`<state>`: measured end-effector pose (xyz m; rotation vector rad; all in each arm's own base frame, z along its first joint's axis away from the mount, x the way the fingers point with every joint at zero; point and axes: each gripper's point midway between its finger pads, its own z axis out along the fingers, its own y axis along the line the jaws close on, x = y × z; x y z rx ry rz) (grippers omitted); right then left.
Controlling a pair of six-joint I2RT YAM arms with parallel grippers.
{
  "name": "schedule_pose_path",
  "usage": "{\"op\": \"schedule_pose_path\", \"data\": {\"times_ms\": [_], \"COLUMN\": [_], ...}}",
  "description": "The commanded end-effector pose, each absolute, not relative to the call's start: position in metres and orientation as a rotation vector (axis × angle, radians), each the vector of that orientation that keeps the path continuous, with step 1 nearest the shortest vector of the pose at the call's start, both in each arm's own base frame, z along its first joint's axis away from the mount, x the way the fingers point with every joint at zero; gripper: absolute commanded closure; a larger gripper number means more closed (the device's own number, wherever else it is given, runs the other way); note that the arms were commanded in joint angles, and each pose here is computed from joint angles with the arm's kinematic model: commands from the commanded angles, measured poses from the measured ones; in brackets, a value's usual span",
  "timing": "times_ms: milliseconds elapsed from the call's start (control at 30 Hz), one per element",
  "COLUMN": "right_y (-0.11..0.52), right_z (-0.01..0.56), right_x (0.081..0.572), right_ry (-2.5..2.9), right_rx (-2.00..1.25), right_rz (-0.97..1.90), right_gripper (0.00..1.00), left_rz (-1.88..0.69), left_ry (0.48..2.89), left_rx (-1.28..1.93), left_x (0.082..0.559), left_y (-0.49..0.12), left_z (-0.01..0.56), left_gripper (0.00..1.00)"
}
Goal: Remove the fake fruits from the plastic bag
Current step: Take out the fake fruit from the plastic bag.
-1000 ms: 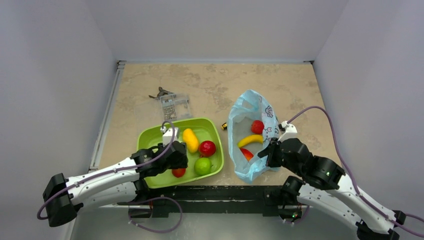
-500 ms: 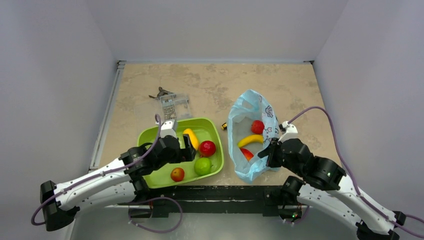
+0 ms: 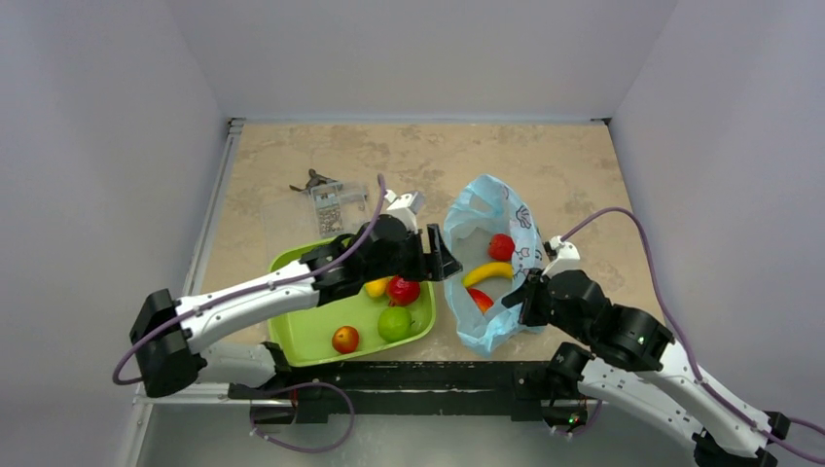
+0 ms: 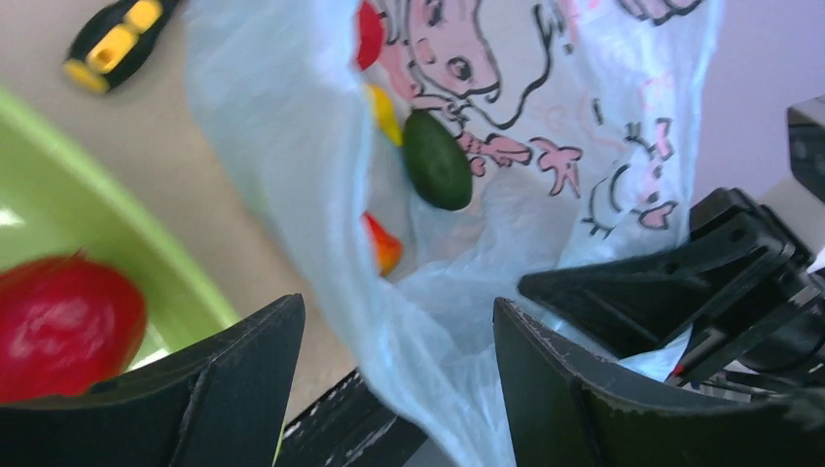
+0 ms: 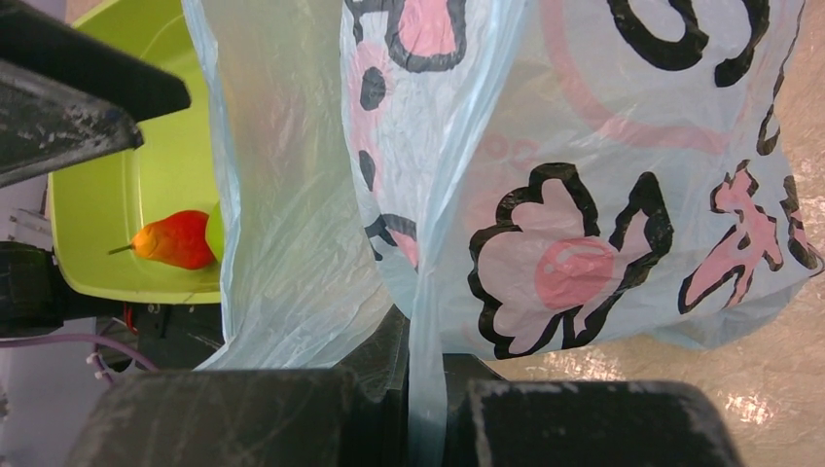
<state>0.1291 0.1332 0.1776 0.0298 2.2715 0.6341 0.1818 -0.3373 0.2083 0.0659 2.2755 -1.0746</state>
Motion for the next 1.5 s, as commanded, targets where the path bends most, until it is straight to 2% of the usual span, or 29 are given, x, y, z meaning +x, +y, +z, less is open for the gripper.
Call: {"op": "schedule_pose_path", "data": {"times_ms": [0, 100, 367, 500, 567, 667, 733, 867, 1000, 1267, 1333, 1400, 1467], "right_y": [0.135, 0.136, 0.132, 0.131, 0.132, 0.133, 0.133, 0.131, 0.131, 0.131, 0.131, 0.13, 0.13], "right_z": [0.187, 0.189, 0.189, 0.191, 0.191, 0.189, 0.187, 0.186, 0.188, 0.187, 0.187, 0.188, 0.189], "right_x": [0.131, 0.13, 0.132, 0.132, 0.13, 0.131, 0.131, 0.133, 0.133, 0.133, 0.133, 0.133, 0.133], "right_ry": [2.226, 2.222, 2.213, 2.201, 2.209, 2.215, 2.227, 2.231, 2.217, 2.221, 2.222, 2.219, 2.212], "right_rx": [0.038, 0.05, 0.065, 0.074, 0.074, 0.073, 0.067, 0.065, 0.068, 0.071, 0.072, 0.072, 0.075], "right_rz": [0.671, 0.696, 0.673, 0.678, 0.69, 0.687, 0.673, 0.648, 0.656, 0.66, 0.653, 0.655, 0.661], "right_gripper": [1.0, 1.0, 1.0, 1.0, 1.0, 1.0, 1.0, 1.0, 1.0, 1.0, 1.0, 1.0, 1.0], "left_rz": [-1.189, -1.063, -0.966, -0.941, -0.9, -0.899, -0.868, -0.862, -0.894, -0.833, -0.84, -0.832, -0.822], "left_ry": [2.144, 2.098, 2.189, 2.185, 2.104, 2.037, 2.046, 2.056, 2.111, 2.292, 2.327, 2.363, 2.401], "left_rx": [0.192, 0.184, 0.235, 0.251, 0.249, 0.269, 0.333, 0.472, 0.553, 0.461, 0.458, 0.469, 0.492], "left_x": [0.194, 0.2, 0.204, 0.2, 0.197, 0.195, 0.192, 0.186, 0.187, 0.211, 0.213, 0.213, 0.211], "left_y": [-0.386, -0.392, -0.408, -0.413, -0.407, -0.397, -0.391, -0.4, -0.427, -0.449, -0.451, -0.452, -0.455], "left_z": [0.251, 0.244, 0.206, 0.203, 0.22, 0.251, 0.264, 0.279, 0.266, 0.191, 0.174, 0.155, 0.139], "left_gripper": [0.36, 0.41, 0.57, 0.72, 0.69, 0.53, 0.49, 0.49, 0.51, 0.58, 0.63, 0.61, 0.55]}}
